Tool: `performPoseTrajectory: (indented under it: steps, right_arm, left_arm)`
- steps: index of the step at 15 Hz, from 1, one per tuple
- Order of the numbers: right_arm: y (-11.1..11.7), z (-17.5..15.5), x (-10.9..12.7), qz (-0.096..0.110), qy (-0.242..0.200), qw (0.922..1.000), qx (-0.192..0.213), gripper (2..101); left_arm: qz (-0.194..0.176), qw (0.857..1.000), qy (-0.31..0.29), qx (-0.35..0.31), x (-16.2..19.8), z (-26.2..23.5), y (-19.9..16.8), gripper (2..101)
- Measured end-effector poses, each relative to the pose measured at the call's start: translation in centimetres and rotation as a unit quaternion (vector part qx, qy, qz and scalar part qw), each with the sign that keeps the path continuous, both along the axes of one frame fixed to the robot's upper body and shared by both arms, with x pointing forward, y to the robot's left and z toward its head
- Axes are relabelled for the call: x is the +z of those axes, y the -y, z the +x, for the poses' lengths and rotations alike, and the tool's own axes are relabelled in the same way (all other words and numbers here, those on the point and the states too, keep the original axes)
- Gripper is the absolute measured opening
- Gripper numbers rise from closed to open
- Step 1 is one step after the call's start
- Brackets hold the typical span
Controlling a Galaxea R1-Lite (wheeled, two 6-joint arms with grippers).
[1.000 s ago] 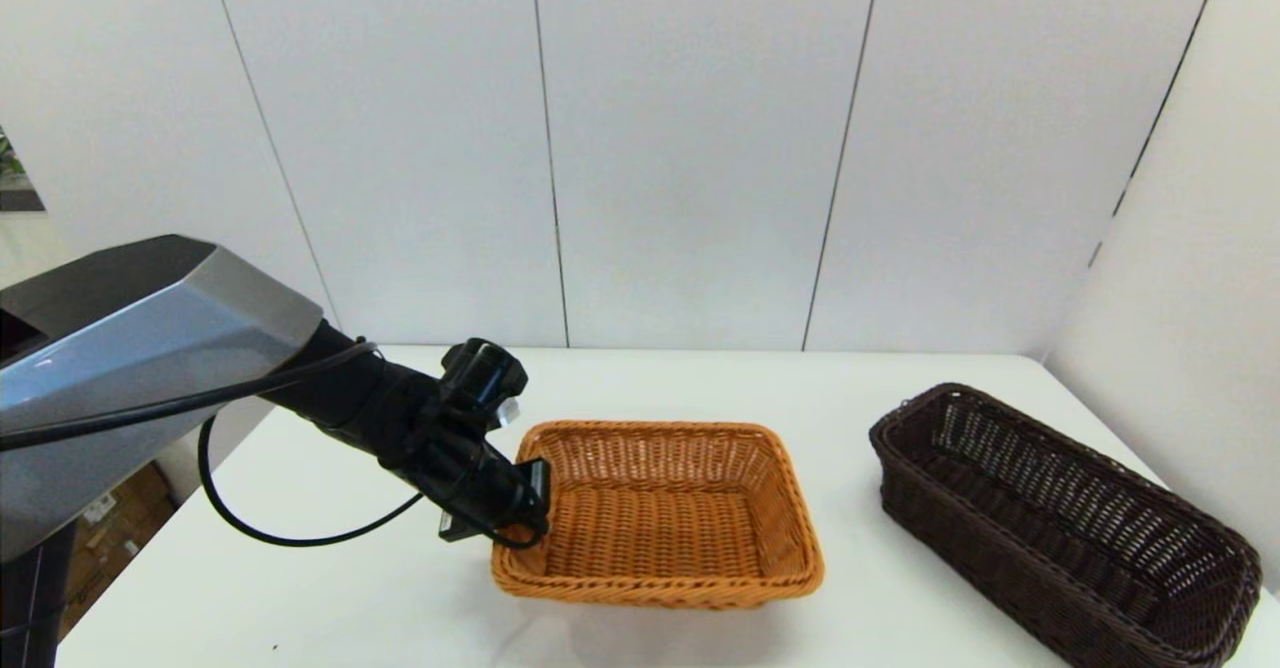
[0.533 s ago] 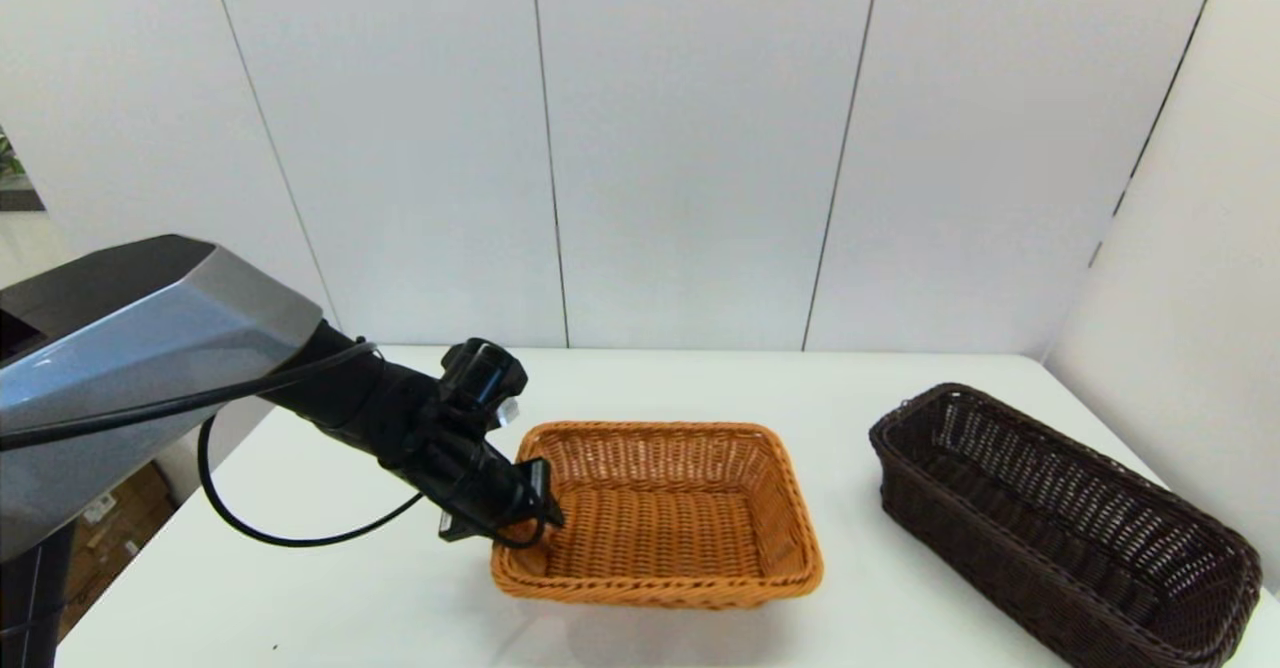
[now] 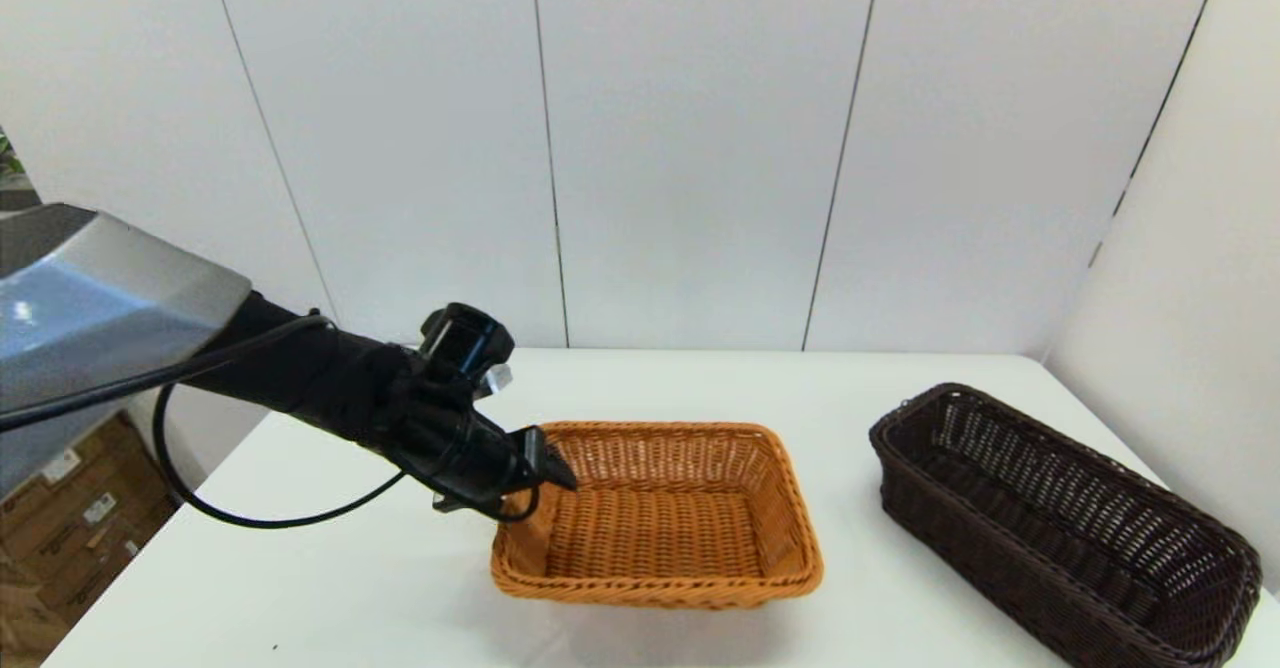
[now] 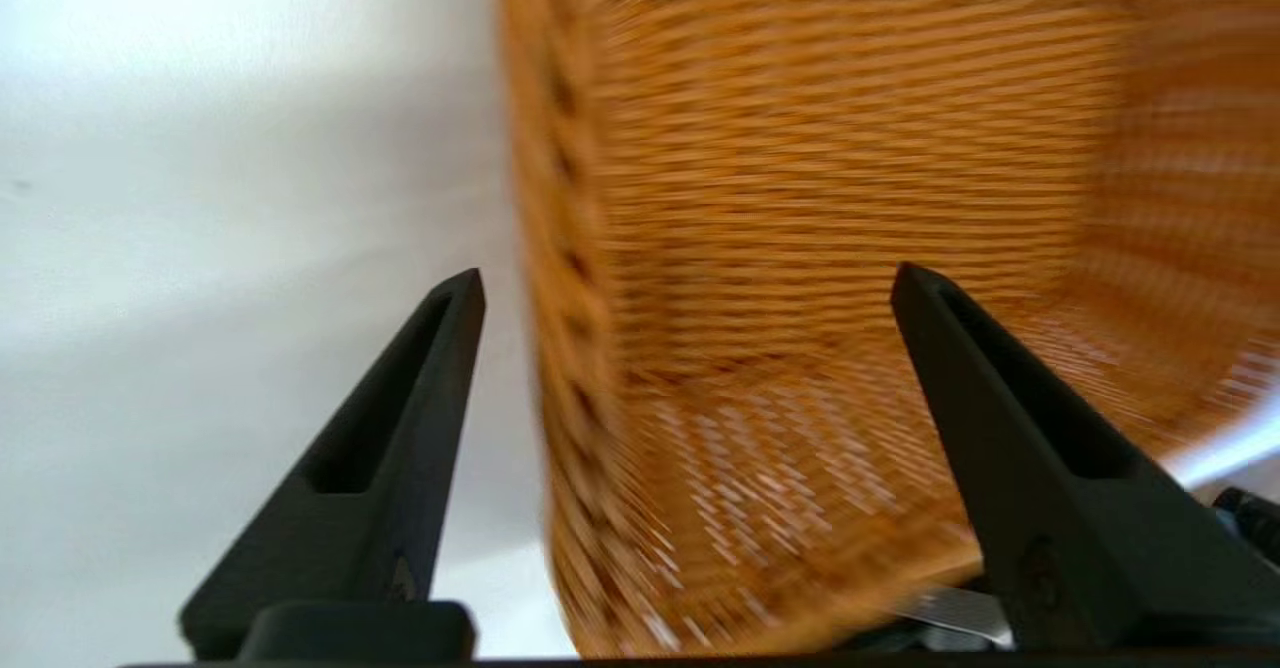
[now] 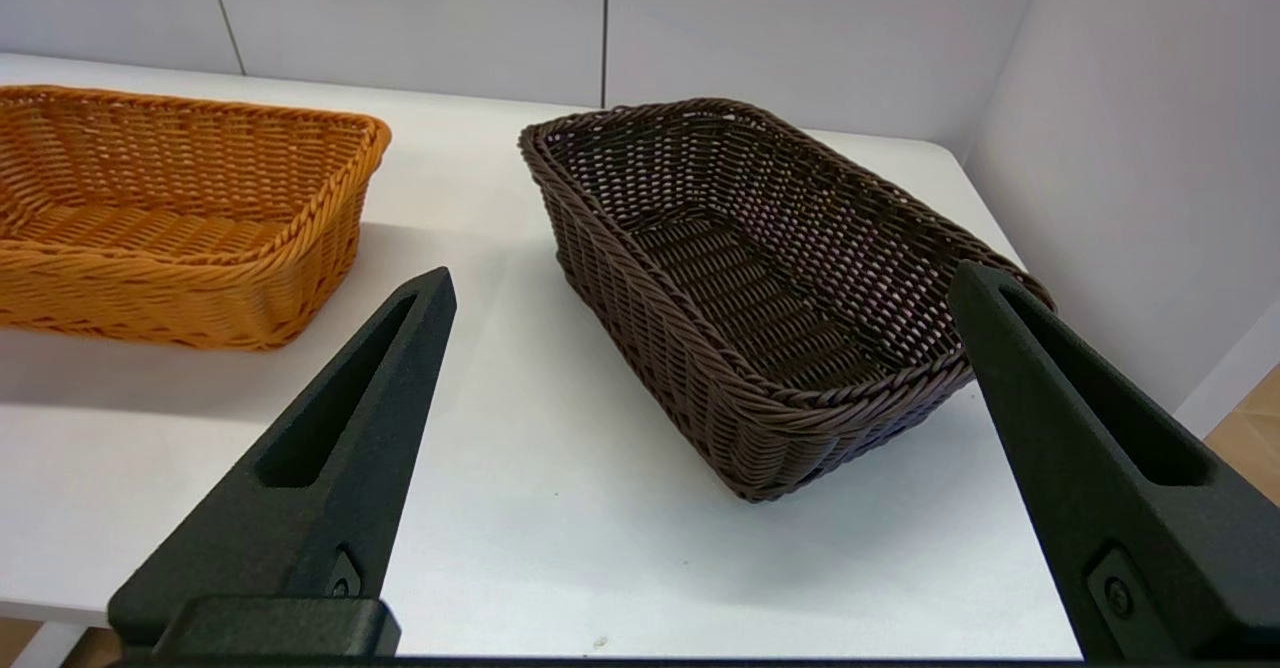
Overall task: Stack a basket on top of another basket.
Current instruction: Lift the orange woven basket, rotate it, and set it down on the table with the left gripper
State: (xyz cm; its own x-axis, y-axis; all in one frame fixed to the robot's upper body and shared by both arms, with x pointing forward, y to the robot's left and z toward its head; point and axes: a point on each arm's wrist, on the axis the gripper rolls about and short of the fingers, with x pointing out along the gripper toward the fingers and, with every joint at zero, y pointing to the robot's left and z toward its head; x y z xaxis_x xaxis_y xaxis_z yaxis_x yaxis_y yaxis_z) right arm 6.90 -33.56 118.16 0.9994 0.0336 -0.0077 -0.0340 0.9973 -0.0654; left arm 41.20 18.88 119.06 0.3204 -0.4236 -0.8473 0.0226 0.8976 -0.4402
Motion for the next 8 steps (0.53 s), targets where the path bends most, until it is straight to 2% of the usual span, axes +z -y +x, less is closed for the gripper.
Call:
performPoseTrajectory:
  steps: [4, 8]
  right_arm:
    - [0.0, 0.0, 0.0, 0.000, 0.000, 1.0000, 0.000, 97.7]
    - [0.0, 0.0, 0.0, 0.000, 0.000, 1.0000, 0.000, 97.7]
  left_arm:
    - [-0.006, 0.998, 0.056, 0.009, 5.3, -2.7, -1.3, 88.9]
    - [0.025, 0.991, 0.132, 0.010, 10.1, -7.9, -3.8, 92.3]
